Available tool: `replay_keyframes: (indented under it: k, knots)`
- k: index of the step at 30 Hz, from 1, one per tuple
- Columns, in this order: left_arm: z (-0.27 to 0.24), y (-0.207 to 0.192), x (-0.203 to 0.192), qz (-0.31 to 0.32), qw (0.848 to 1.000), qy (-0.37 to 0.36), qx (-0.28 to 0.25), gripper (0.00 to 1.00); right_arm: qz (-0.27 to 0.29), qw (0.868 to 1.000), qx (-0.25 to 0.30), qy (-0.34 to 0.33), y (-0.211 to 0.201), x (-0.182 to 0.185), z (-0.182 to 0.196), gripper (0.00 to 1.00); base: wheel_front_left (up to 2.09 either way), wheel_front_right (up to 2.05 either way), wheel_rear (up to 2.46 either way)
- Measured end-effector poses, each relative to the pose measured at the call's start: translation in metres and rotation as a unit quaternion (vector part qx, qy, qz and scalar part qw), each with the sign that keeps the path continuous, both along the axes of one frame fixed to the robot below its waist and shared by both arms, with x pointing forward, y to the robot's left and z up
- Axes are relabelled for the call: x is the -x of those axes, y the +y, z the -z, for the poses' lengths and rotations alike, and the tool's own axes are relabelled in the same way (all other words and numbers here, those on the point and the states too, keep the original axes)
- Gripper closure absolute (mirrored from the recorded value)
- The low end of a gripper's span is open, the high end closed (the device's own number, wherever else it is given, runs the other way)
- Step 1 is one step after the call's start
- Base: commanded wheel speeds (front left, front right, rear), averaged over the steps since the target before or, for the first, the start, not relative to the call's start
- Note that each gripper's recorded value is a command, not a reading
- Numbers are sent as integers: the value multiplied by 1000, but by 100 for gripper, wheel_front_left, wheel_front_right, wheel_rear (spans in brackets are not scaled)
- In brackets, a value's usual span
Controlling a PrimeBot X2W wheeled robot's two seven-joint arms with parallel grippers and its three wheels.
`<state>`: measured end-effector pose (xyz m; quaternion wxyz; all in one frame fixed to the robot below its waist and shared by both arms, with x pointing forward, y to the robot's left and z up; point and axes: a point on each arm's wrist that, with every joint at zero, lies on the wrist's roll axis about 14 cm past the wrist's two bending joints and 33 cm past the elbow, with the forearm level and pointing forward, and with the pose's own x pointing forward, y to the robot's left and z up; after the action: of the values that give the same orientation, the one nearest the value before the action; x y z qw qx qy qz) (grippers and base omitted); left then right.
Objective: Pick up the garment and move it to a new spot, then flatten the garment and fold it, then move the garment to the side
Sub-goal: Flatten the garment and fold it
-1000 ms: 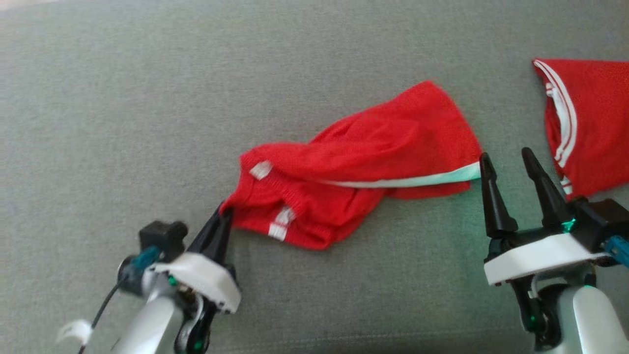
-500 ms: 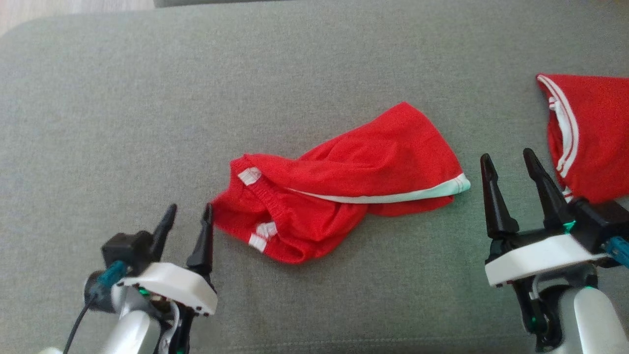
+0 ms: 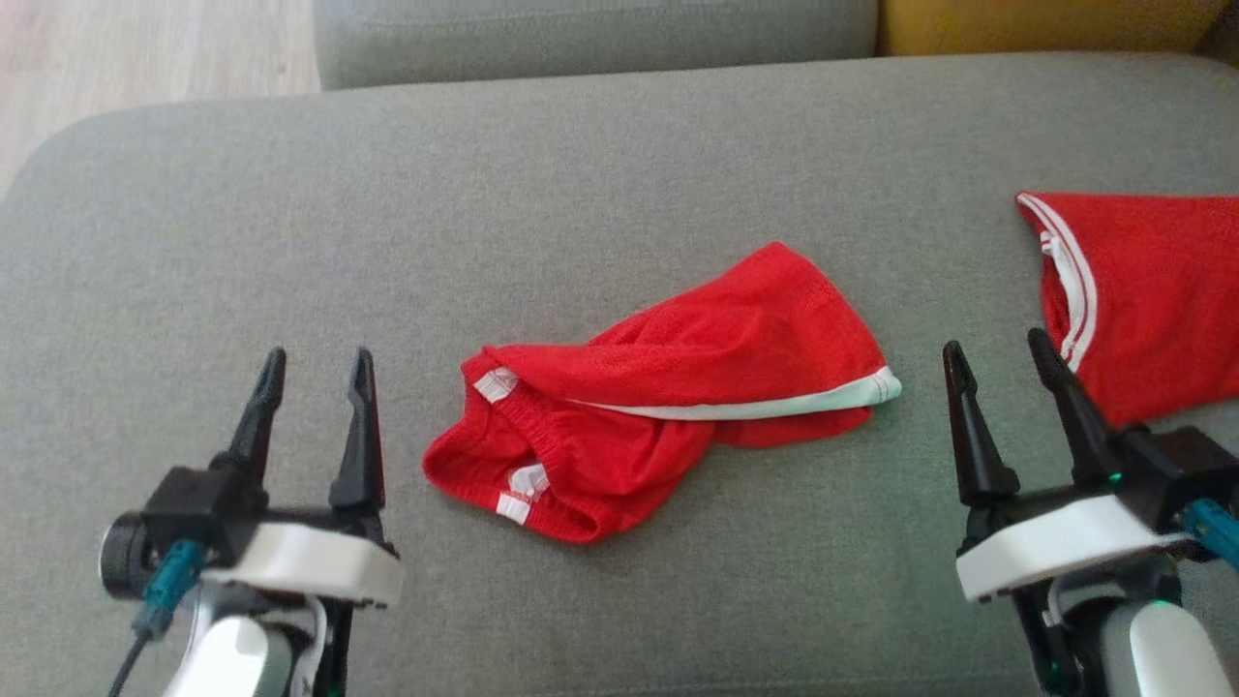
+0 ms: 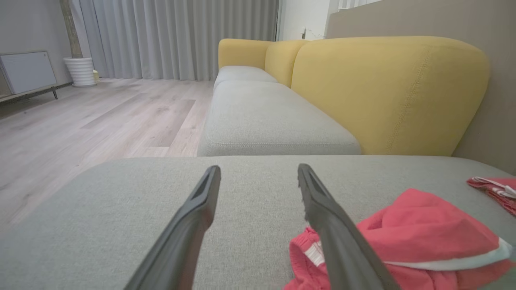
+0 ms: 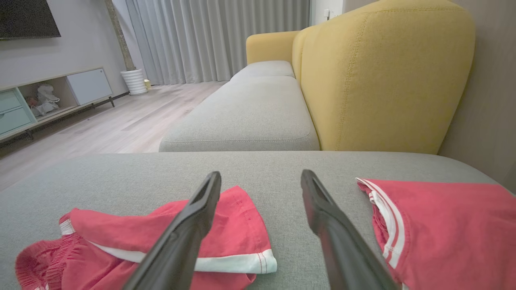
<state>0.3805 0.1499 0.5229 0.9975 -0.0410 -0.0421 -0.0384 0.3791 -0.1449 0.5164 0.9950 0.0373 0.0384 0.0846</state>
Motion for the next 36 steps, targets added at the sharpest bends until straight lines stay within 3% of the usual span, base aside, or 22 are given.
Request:
replay_keyframes:
  k: [7, 26, 36]
  knots:
    - [19, -6, 22, 12, 999, 43, -8, 0, 2, 1000, 3, 9, -2, 12, 1, 0, 0, 0, 0]
    - [24, -5, 20, 11, 998, 55, -11, 0, -3, 1000, -5, 19, 2, 9, 6, 0, 0, 0, 0]
    - [59, -58, -19, 108, 986, 127, 15, 0, -13, 999, -13, 47, 9, -3, 25, 0, 0, 0, 0]
